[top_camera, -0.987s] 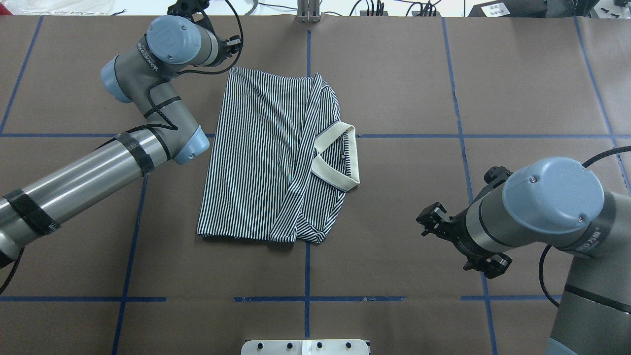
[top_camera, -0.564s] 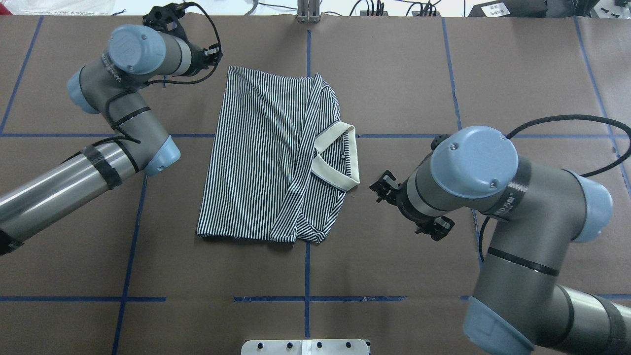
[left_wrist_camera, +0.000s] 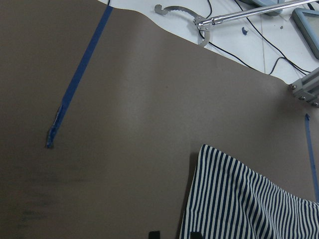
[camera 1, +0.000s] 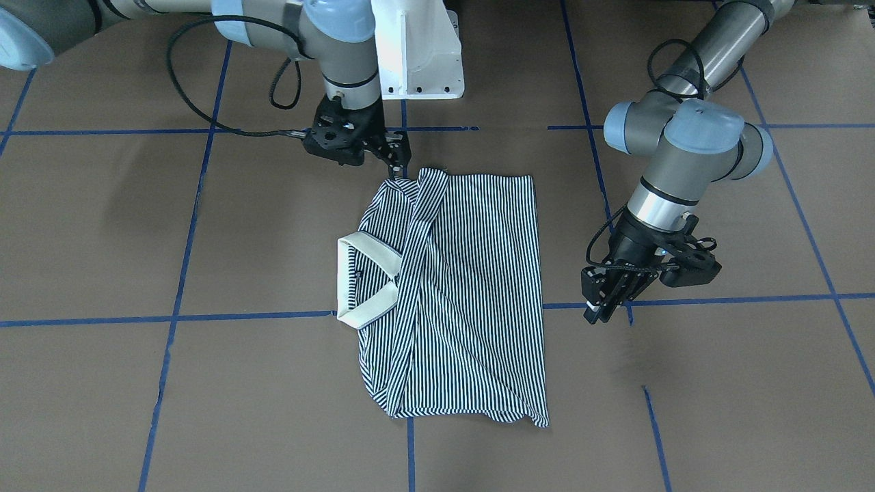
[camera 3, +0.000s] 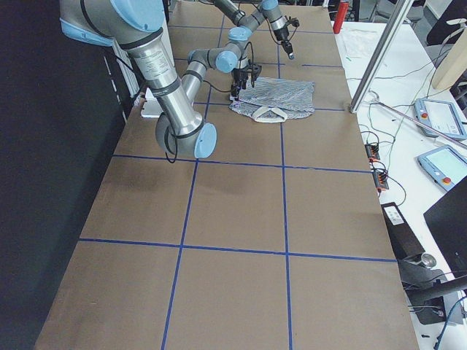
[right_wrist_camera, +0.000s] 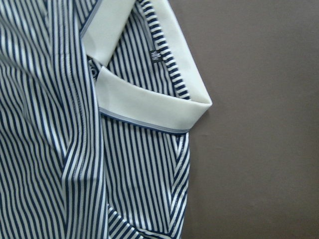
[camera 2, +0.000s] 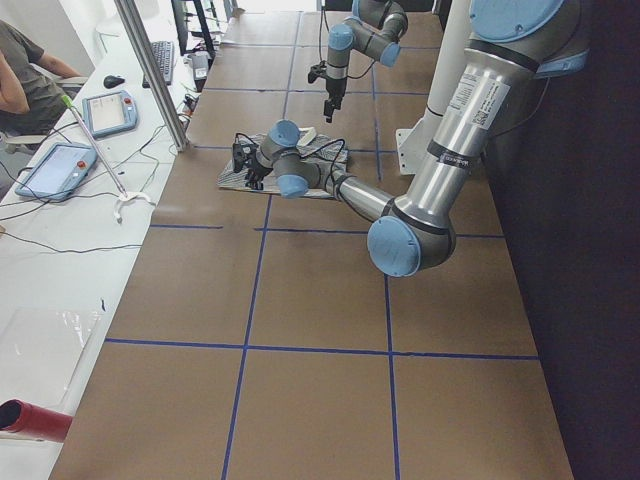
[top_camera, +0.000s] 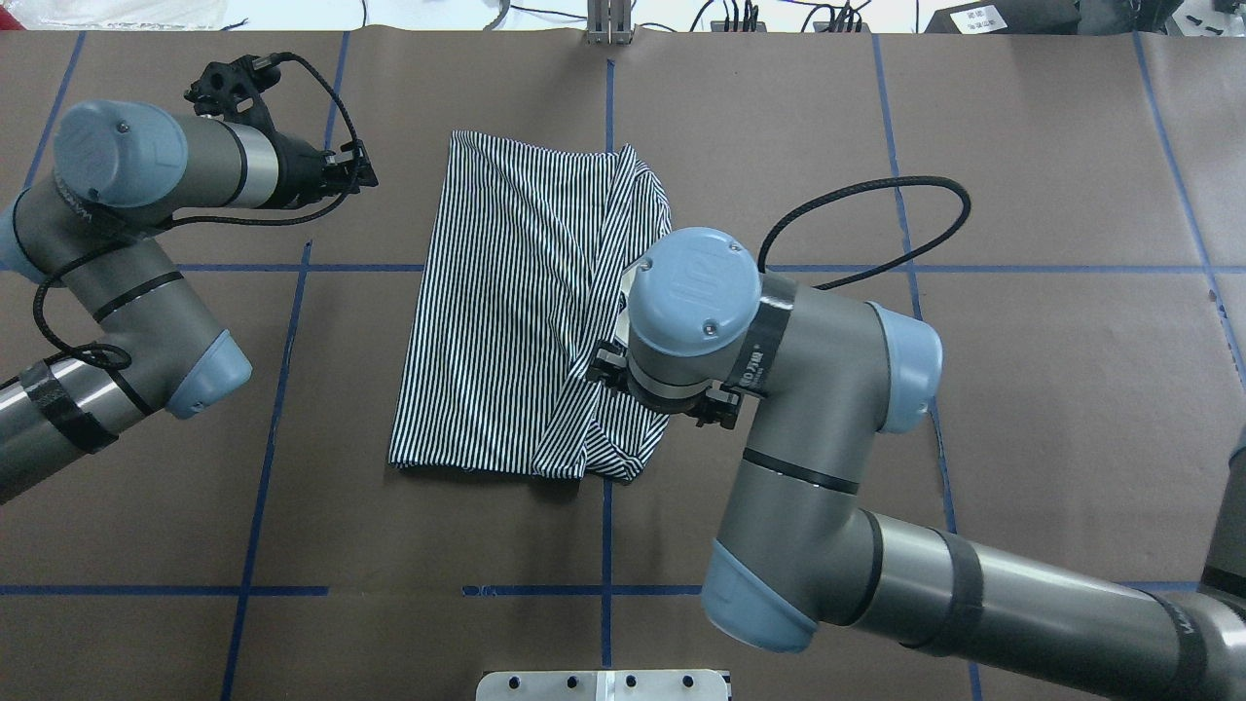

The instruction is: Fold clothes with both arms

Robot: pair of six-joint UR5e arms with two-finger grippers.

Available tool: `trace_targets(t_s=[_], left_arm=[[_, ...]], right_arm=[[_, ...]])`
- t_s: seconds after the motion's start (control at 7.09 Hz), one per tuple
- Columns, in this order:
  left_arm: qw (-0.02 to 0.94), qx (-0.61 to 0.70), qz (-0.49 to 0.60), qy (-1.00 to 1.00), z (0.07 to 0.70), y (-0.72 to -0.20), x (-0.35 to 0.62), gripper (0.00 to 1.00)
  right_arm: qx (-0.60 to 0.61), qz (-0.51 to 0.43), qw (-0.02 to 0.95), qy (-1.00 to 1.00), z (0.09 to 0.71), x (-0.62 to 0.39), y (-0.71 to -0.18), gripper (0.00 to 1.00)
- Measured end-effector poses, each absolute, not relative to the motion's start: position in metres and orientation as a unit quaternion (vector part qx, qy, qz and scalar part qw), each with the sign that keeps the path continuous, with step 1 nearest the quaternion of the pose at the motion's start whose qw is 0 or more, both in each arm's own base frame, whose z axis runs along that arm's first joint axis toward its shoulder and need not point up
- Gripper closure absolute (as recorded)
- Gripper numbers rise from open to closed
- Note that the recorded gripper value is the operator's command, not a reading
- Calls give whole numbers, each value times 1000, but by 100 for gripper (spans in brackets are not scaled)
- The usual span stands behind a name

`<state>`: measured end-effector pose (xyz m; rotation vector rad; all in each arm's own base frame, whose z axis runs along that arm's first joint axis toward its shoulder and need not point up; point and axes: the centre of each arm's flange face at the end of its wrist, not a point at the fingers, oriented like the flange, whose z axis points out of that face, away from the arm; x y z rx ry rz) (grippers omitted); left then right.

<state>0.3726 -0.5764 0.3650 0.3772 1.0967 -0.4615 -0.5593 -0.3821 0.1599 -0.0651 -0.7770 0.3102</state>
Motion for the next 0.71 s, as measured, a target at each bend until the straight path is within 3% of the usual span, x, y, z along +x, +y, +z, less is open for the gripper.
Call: trace_targets(t_s=[0.71], left_arm=[[806, 154, -240, 518, 373, -568, 372, 67]], right_arm=[[-18, 18, 953, -301, 113, -674, -401, 10]])
